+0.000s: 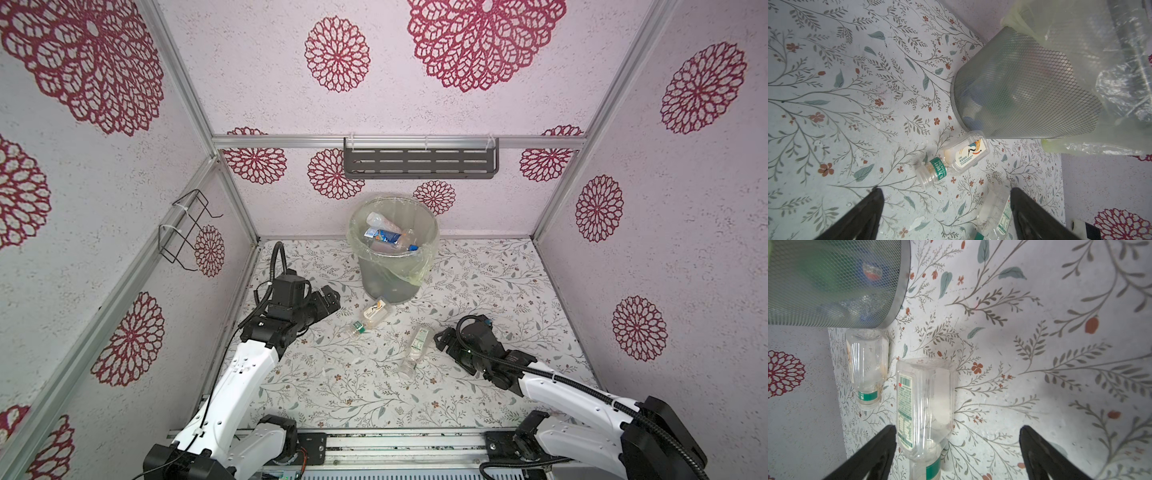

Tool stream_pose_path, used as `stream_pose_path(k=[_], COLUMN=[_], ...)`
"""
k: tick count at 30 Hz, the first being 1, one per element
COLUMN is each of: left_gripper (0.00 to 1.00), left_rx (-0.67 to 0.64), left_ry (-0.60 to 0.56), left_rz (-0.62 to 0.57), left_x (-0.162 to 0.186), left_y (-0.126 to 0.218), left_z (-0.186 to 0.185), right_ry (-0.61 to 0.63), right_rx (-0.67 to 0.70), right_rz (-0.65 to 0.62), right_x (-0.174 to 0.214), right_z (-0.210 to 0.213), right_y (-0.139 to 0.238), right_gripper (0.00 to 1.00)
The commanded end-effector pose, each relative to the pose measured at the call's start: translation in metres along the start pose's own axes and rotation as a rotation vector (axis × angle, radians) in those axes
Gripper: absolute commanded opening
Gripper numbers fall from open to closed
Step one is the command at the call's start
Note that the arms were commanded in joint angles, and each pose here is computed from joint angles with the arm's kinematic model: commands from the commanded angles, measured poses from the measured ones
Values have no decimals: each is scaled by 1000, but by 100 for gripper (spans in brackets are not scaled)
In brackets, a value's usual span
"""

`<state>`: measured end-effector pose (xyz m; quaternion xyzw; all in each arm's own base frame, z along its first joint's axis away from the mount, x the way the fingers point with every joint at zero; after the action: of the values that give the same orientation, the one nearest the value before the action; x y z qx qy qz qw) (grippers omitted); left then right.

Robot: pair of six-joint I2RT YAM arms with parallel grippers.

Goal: Throw the plastic bottles in the bin
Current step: 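Move the right gripper over the green-labelled clear bottle and lower it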

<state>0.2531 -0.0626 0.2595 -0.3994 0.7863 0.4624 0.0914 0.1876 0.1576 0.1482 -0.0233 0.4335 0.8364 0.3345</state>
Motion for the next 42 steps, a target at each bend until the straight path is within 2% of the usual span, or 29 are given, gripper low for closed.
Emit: stream_pose_path(k=[1,8,16,24,29,32,37,42], left_gripper=[97,97,97,97,97,97,97,97], left_rx=[-22,-23,-29,-32,-17,-4,-5,1], left_ry=[2,4,4,12,23,29,31,32], left_rz=[-21,8,-17,-34,-32,-39,-41,-37], left_x=[-1,2,6,10,10,9,10,12], left_y=[1,-5,-1,3,6,7,8,8], left_z=[5,7,13,18,16,14,15,16], right_ry=[-23,-29,14,11,19,-36,-2,19], right_rx=[-21,-31,-35,108,121,247,359,383], right_rz=[-30,6,50,81,78,55,101,142], right_x=[-4,3,10,14,17,17,20,27], right_z=[16,25,44,54,66,62,69,75], right_y=[0,-12,-26,-38,-42,-45,-54,-66], right_gripper=[95,96,98,99,99,99,99,96])
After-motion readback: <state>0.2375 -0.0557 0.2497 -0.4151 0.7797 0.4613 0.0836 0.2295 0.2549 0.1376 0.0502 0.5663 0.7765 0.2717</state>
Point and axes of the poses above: each gripper's point midway between its finger pads, its own y axis back along the fingers, its own z axis along the line the jaws close on, x = y × z, the point moved 9 cm from there along y, back along the fingers, and after that the axes turned 2 degrees about y, right-handed, at the moved point
